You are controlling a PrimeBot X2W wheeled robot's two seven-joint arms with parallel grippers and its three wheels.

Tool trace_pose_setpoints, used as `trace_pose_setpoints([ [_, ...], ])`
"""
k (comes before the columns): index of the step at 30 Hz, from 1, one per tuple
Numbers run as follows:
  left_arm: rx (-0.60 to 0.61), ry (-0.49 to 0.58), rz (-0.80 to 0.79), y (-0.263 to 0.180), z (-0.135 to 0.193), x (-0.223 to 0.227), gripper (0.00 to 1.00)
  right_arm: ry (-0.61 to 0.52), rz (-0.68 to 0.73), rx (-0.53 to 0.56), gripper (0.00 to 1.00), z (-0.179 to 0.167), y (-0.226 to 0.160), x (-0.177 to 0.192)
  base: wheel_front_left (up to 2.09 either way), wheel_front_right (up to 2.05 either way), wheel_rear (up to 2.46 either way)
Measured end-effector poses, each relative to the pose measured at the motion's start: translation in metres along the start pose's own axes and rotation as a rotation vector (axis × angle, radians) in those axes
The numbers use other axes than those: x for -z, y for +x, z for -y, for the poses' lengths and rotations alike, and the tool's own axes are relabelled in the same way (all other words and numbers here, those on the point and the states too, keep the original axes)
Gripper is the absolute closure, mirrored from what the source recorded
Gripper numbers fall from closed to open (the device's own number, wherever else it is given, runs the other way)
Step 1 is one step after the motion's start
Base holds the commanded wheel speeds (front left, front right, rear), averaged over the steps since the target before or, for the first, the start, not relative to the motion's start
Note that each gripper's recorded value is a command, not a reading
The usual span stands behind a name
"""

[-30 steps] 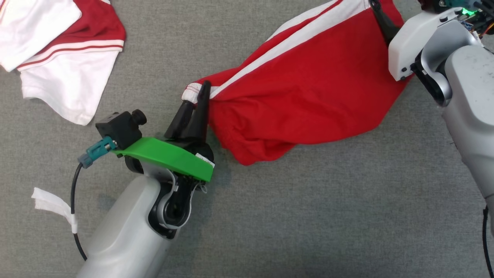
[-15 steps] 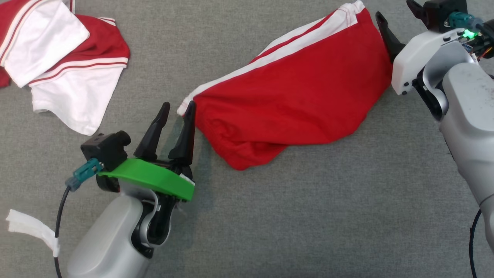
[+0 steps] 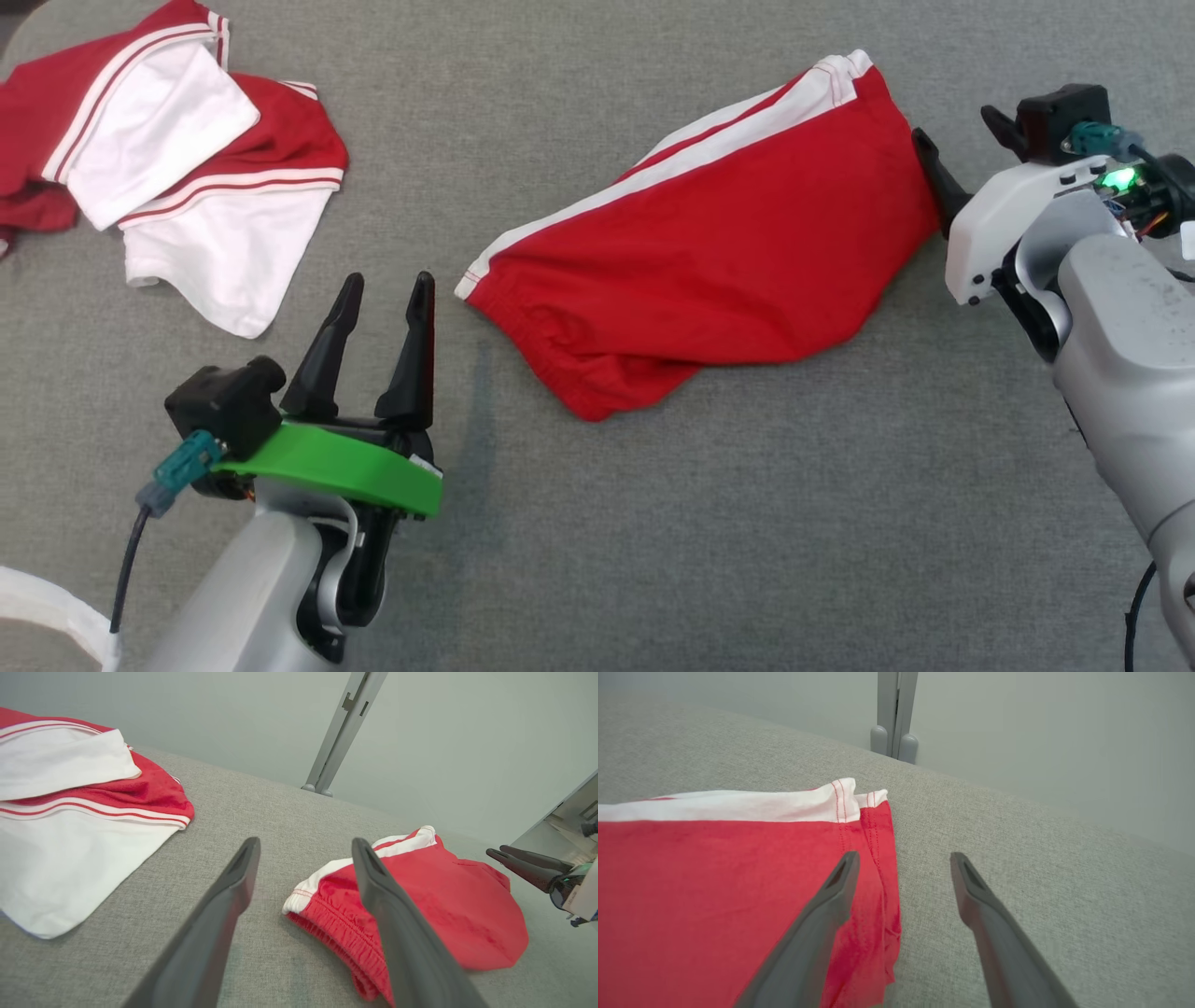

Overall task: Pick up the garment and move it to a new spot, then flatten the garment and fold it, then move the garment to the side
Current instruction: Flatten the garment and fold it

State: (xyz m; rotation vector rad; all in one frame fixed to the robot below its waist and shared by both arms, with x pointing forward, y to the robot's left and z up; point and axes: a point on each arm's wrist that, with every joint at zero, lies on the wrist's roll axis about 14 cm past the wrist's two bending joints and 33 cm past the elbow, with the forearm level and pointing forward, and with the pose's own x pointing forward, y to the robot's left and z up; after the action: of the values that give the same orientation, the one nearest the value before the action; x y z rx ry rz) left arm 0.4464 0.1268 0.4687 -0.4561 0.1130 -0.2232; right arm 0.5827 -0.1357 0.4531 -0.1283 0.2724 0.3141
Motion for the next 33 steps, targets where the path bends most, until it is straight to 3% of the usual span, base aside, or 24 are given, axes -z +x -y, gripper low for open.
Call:
trace_pose_setpoints([
  [13,-0.14,-0.048,0.051,-0.025,-0.03,-0.003,0.0,0.057,-0.157,-0.019,0.0,-0.021,-0.001,0.057,0.0,0.0,0.0],
  [14,-0.143,-0.047,0.053,-0.026,-0.031,-0.003,0.0,0.064,-0.16,-0.02,0.2,-0.023,-0.001,0.058,0.0,0.0,0.0],
  [15,-0.147,-0.047,0.057,-0.026,-0.032,-0.004,0.0,0.07,-0.162,-0.02,0.52,-0.025,-0.002,0.058,0.0,0.0,0.0],
  [16,-0.15,-0.04,0.06,-0.027,-0.033,-0.005,0.0,0.079,-0.16,-0.02,0.74,-0.026,-0.002,0.058,0.0,0.0,0.0],
  [17,-0.147,-0.03,0.064,-0.027,-0.033,-0.006,0.0,0.086,-0.157,-0.019,0.8,-0.027,-0.003,0.058,0.0,0.0,0.0],
  [18,-0.144,-0.022,0.068,-0.026,-0.033,-0.008,0.0,0.091,-0.149,-0.017,1.0,-0.027,-0.004,0.057,0.0,0.0,0.0],
  [33,-0.047,0.084,0.08,-0.007,-0.015,-0.017,0.0,0.178,-0.003,0.099,1.0,0.003,-0.045,0.035,0.0,0.0,0.0],
])
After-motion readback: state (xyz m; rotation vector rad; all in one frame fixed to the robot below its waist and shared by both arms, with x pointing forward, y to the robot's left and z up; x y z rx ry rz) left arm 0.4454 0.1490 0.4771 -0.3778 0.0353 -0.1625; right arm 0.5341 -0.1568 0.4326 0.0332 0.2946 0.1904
